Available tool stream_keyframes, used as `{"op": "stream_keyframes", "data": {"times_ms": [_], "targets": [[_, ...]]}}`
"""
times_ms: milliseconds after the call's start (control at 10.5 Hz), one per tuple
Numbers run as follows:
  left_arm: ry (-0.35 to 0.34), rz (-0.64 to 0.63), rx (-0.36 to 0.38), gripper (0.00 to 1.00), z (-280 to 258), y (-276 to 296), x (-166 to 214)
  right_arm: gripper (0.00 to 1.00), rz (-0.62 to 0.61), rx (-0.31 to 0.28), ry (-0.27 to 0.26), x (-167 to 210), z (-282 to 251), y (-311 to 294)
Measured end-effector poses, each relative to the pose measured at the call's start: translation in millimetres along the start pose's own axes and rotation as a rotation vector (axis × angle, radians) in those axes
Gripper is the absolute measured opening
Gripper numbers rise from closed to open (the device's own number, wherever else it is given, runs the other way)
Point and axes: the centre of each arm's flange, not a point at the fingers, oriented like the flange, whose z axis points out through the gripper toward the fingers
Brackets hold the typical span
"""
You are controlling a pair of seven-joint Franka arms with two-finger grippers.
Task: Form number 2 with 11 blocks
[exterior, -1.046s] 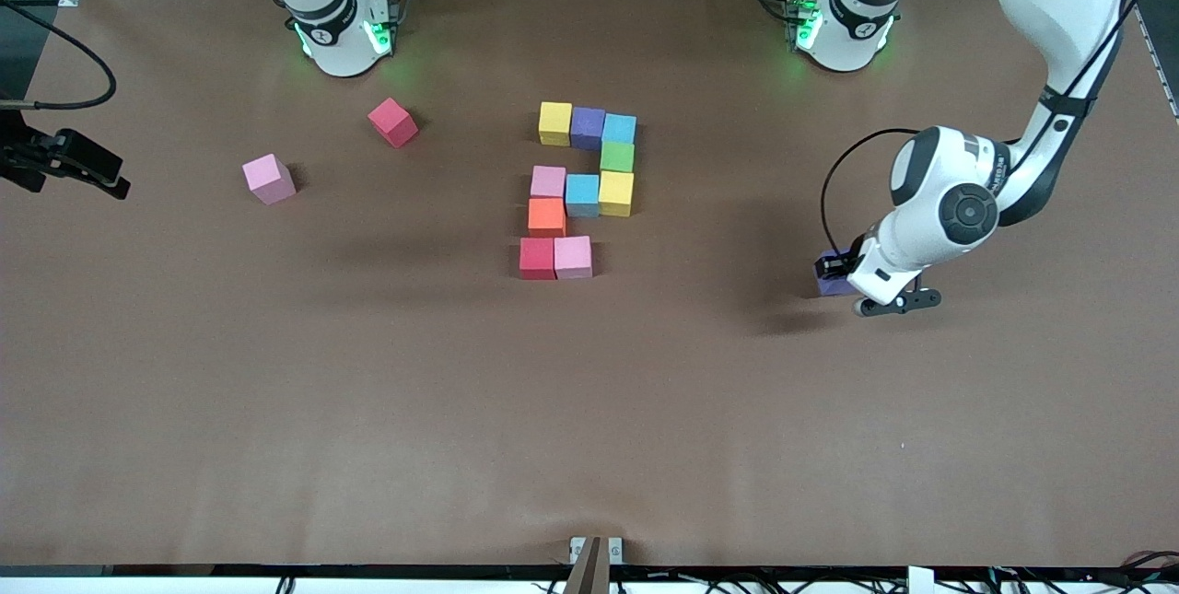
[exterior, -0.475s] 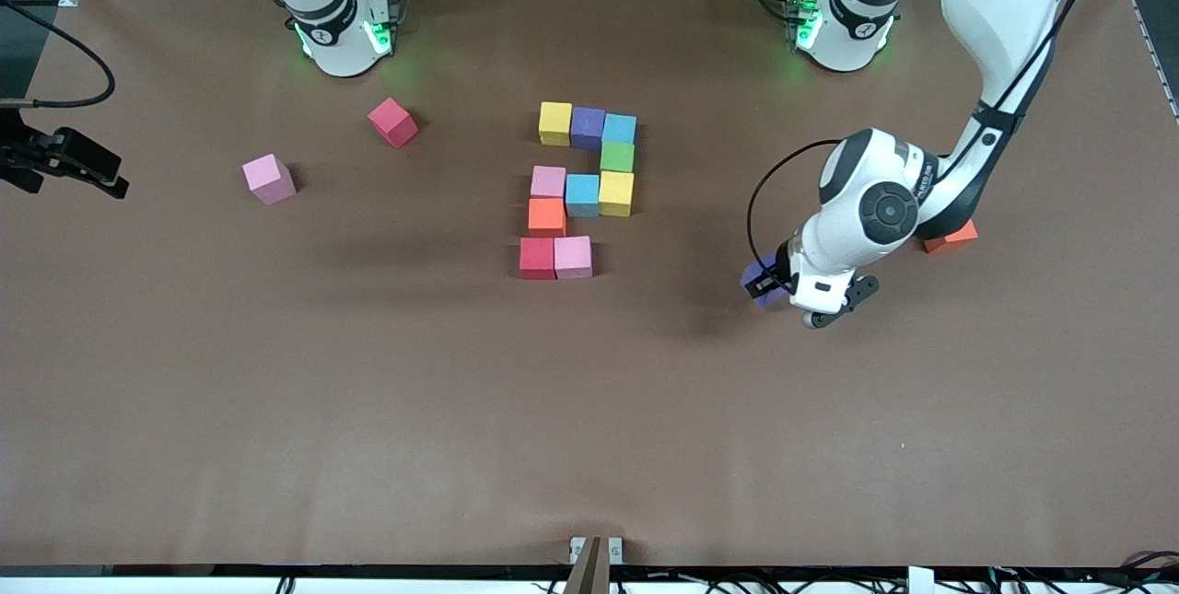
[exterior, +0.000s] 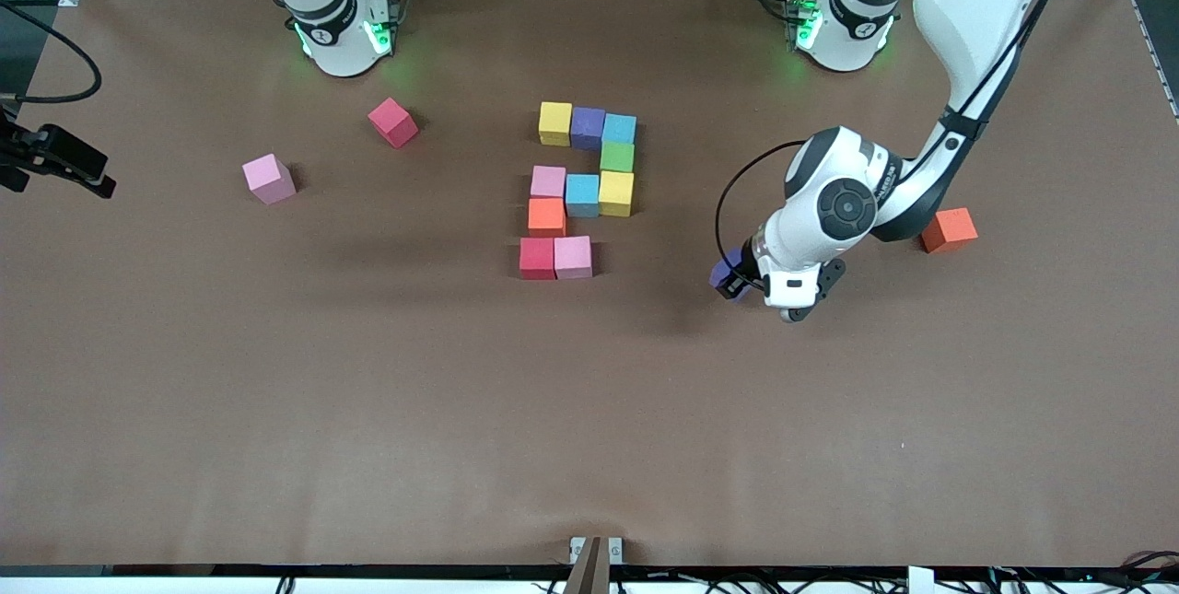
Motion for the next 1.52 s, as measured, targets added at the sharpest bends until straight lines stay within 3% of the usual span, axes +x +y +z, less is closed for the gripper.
{"op": "stream_keyframes", "data": {"times_ms": [475, 761, 1521], "targets": [[-0.041, -0.168, -0.015, 0.59, 15, 32, -70, 1.00, -0.100, 0.004, 0.009, 9, 12, -31], [-0.062, -0.336, -0.077, 0.59, 28, 43, -89, 1.00, -0.127, 0.006, 0.057, 14, 7, -34], [-0.084, -0.524, -0.082, 0.59, 51, 47, -110, 1.00, -0.121, 0.005, 0.054, 20, 15, -31]]}}
